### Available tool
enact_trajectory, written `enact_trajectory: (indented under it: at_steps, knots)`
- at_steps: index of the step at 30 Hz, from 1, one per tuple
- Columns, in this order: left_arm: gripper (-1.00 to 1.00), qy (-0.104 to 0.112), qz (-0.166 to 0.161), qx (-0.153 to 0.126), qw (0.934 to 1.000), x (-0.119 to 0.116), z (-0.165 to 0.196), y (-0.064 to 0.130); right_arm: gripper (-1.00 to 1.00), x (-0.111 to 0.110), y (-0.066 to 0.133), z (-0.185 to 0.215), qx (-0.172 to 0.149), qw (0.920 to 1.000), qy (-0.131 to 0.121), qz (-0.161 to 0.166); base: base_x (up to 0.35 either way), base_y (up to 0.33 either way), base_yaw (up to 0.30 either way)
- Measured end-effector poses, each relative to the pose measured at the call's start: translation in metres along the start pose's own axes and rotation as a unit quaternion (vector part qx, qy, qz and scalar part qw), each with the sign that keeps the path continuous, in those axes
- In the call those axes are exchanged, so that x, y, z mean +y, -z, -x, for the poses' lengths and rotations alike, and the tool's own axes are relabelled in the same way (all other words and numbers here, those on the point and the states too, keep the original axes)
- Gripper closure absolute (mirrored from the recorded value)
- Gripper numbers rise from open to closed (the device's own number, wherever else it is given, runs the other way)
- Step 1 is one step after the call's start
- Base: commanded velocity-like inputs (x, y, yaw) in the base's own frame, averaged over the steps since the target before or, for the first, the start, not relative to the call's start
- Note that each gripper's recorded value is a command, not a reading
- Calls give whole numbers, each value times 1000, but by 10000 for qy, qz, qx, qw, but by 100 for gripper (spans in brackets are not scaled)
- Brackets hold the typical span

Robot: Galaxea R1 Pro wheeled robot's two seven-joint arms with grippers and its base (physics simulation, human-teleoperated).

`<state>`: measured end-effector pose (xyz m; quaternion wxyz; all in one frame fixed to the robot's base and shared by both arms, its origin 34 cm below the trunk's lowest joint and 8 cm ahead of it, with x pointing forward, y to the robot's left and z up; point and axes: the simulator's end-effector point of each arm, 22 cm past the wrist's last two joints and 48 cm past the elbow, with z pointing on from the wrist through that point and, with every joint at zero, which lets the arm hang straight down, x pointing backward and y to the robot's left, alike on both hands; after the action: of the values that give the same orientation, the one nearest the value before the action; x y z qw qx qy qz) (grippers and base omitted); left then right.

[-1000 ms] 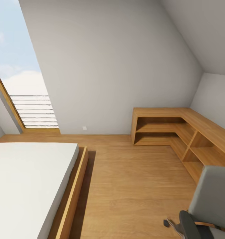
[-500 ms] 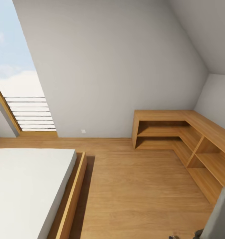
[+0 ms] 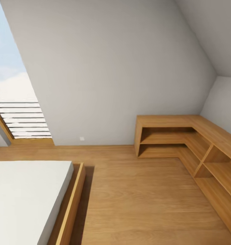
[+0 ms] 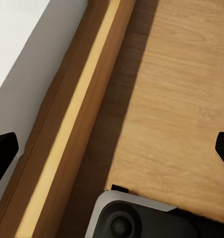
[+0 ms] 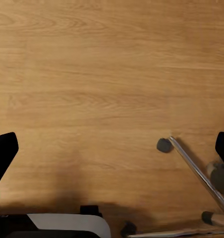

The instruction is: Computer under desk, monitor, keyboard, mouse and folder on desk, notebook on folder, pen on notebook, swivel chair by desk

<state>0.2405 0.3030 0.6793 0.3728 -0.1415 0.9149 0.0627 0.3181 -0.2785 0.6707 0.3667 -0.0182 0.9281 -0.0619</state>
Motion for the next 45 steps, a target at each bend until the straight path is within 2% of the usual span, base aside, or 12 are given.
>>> enact_trajectory:
  at_steps: [22, 37, 45]
  knots:
    - [-100, 0, 1, 0, 10000, 0, 0, 0, -100, 0, 0, 0, 0, 10000, 2, 3, 335, 88, -18]
    - [-100, 0, 0, 0, 10000, 0, 0, 0, -100, 0, 0, 0, 0, 10000, 1, 0, 329, 85, -207]
    - [-100, -4, 5, 0, 10000, 1, 0, 0, -100, 0, 0, 0, 2, 10000, 2, 3, 99, 3, -254]
